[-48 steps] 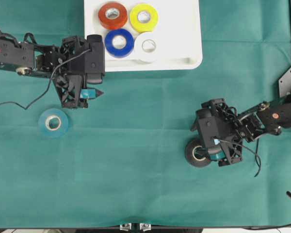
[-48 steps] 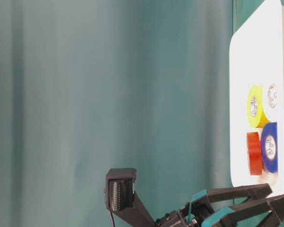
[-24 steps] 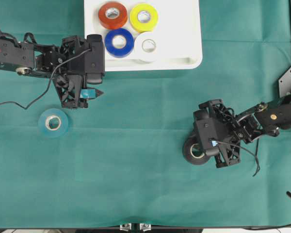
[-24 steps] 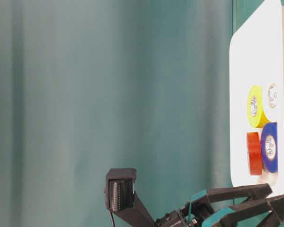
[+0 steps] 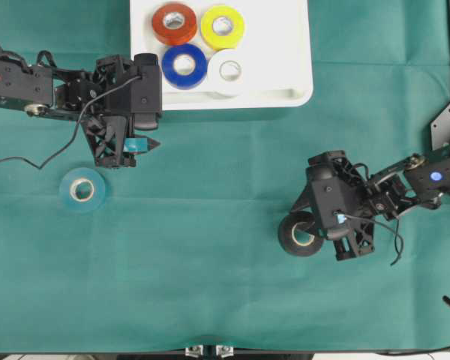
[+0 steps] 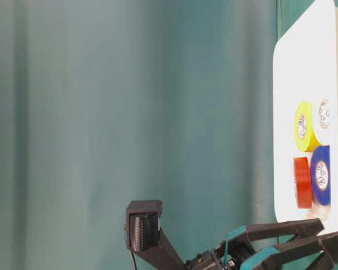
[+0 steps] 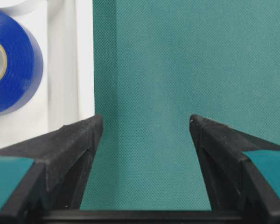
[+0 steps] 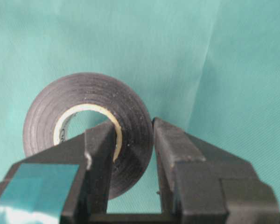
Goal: Put the tape alternately from left to right into the white case.
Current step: 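Lower the right gripper onto the black tape roll and grasp it, then carry the black roll into the tray's top-right corner and release, then raise the right gripper out of the tray and hold it above, then lower the left gripper onto the teal tape roll and grasp it, then carry the teal roll into the tray beside the black roll and release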
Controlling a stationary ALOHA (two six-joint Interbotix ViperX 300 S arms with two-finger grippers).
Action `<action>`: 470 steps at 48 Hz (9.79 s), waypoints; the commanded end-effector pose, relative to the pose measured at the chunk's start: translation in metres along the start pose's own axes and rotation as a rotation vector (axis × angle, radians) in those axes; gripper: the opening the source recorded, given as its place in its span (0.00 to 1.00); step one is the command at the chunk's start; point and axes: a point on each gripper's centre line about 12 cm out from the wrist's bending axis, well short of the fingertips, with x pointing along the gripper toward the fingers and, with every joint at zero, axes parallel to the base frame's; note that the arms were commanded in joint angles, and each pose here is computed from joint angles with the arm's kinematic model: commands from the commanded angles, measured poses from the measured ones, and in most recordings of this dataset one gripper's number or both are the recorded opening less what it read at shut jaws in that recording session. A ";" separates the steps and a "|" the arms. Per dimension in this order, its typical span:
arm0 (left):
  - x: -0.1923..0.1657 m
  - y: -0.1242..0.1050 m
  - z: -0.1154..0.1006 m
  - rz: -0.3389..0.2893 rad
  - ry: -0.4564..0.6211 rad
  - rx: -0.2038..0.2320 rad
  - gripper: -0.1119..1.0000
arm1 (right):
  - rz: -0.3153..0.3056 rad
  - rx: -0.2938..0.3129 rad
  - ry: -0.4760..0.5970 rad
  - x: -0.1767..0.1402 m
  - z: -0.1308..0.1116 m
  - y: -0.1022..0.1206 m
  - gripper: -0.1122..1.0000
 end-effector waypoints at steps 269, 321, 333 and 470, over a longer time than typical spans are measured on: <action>-0.006 -0.017 -0.002 -0.031 -0.006 0.036 0.94 | -0.287 0.005 -0.127 -0.012 0.060 -0.130 0.82; -0.033 -0.048 -0.064 -0.089 0.132 -0.047 0.94 | -0.281 0.002 -0.132 -0.012 0.061 -0.128 0.82; -0.034 -0.056 -0.076 -0.105 0.158 -0.021 0.94 | -0.280 0.001 -0.137 -0.012 0.063 -0.127 0.82; -0.048 -0.063 -0.044 -0.130 0.038 -0.078 0.06 | -0.270 -0.003 -0.124 -0.010 0.059 -0.123 0.82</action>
